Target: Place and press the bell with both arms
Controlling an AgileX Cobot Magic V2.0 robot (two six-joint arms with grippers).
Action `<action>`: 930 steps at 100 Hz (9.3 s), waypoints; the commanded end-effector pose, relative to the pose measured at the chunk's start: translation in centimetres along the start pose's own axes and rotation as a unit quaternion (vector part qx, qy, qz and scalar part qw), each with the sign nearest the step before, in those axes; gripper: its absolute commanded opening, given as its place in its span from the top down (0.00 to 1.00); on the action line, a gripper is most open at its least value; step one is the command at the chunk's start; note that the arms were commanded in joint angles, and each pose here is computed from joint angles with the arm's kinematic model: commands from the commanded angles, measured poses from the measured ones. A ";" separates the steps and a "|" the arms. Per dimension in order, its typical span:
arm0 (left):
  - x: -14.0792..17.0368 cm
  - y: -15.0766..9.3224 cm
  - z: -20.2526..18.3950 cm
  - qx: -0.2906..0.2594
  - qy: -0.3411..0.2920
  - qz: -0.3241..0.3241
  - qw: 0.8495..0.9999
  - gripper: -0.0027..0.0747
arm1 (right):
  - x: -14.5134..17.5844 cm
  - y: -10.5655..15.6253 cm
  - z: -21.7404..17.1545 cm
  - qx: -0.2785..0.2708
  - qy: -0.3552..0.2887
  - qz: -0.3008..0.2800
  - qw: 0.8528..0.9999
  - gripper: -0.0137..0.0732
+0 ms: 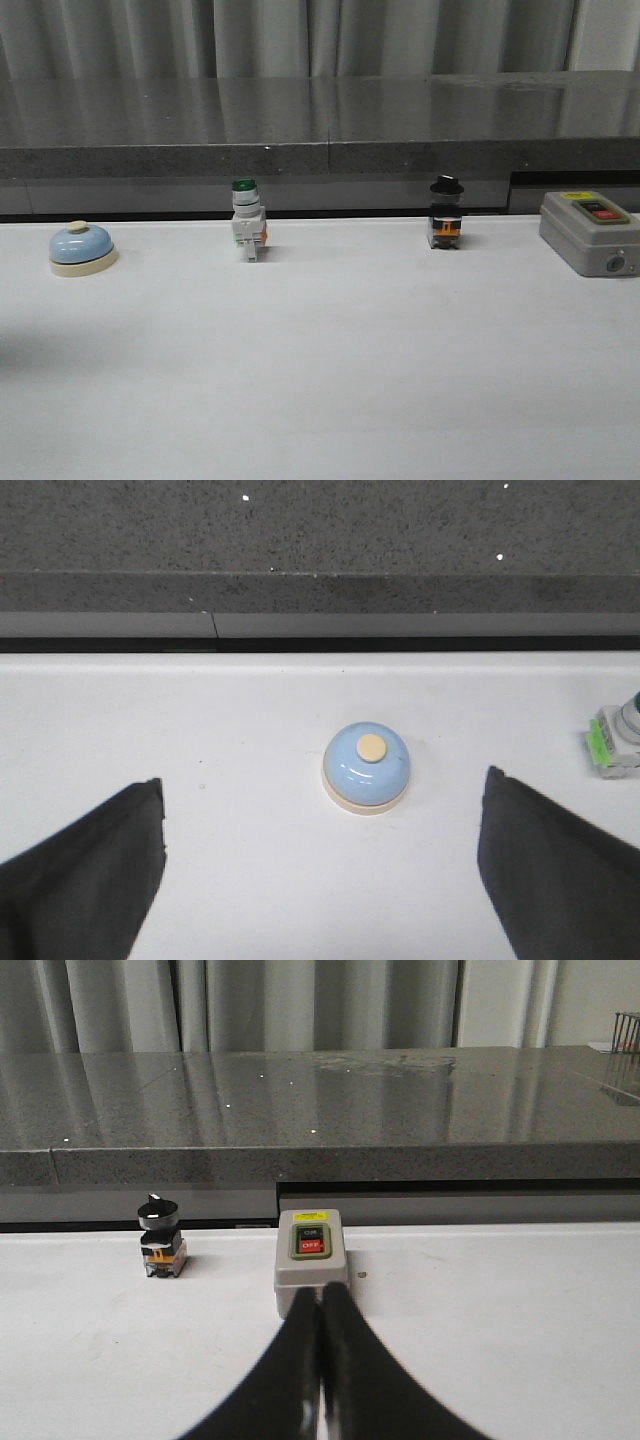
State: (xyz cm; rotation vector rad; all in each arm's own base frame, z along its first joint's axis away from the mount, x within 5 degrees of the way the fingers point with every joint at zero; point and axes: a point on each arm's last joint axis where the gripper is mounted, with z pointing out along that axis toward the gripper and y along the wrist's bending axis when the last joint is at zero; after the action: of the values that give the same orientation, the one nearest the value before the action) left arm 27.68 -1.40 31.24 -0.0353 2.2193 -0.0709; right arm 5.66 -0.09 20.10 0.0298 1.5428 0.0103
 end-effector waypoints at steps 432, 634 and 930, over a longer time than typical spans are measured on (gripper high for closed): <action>0.7 -27.0 8.4 0.209 0.221 0.233 0.924 0.60 | -1.2 0.1 -0.2 -0.002 -0.052 -0.004 0.999 0.91; 4.6 1.9 -12.4 -0.028 -0.110 -0.047 0.992 0.99 | -1.2 0.1 -0.2 -0.002 -0.052 -0.004 0.999 0.91; 22.0 2.4 -11.1 -0.025 -0.371 0.004 0.928 0.99 | -8.9 0.1 3.6 0.008 0.050 -0.005 0.999 0.91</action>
State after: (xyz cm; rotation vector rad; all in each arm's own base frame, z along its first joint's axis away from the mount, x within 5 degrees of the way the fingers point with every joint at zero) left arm 5.59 0.27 20.91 -0.0697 1.5209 0.0044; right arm 7.35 -0.24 26.13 0.0447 1.6862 -0.0018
